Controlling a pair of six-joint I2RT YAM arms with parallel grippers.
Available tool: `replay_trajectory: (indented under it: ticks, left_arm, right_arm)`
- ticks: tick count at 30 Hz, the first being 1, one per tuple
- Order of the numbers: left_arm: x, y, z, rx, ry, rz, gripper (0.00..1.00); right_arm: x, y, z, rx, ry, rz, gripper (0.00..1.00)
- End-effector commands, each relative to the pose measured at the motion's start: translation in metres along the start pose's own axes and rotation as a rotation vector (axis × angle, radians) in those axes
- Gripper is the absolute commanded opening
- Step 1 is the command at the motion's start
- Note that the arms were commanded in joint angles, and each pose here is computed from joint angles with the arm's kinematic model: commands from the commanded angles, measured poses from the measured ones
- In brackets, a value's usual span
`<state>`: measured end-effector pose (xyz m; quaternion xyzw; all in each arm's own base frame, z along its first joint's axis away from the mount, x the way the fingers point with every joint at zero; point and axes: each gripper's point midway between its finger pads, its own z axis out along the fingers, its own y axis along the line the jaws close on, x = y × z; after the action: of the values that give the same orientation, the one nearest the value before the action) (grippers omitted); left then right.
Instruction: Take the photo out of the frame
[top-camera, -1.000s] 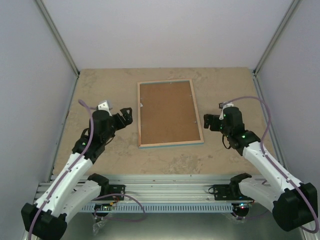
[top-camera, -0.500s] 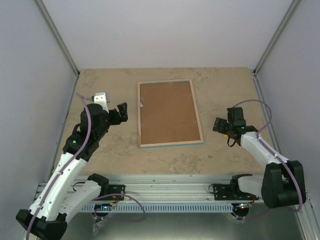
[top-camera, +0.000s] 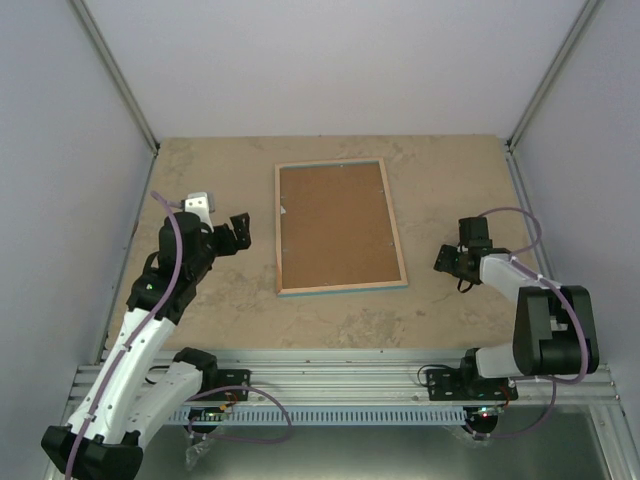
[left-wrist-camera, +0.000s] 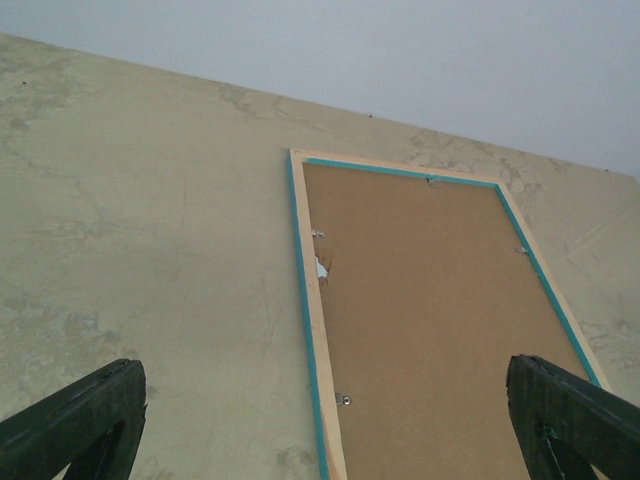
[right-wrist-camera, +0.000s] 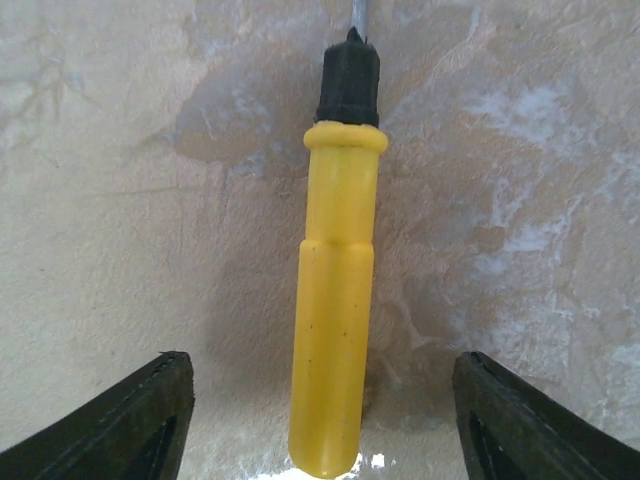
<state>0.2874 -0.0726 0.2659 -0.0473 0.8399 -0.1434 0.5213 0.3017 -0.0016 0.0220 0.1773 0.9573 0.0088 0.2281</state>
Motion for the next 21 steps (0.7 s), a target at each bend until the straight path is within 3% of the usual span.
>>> replay_trajectory:
  ticks: [1,5,12,18,21]
  left_arm:
    - [-0.004,-0.004,-0.003,0.031,-0.019,0.019,1.0]
    - [-0.003,-0.007,-0.005,0.05,-0.016,0.025,1.0]
    - [-0.001,-0.008,-0.002,0.056,0.0,0.02,1.0]
    - [-0.004,-0.014,0.004,0.082,0.02,-0.011,1.0]
    - [-0.01,-0.019,0.003,0.101,0.009,-0.025,1.0]
  right_arm:
    - [0.001,-0.002,0.008,0.011,0.024,0.015,0.69]
    - [0.004,-0.002,0.013,0.013,0.046,0.012,0.57]
    - [0.002,-0.004,0.007,0.023,0.031,0.013,0.22]
    - [-0.015,0.014,-0.016,-0.029,-0.045,-0.027,0.06]
    - [-0.027,0.034,-0.034,-0.078,-0.1,-0.085,0.02]
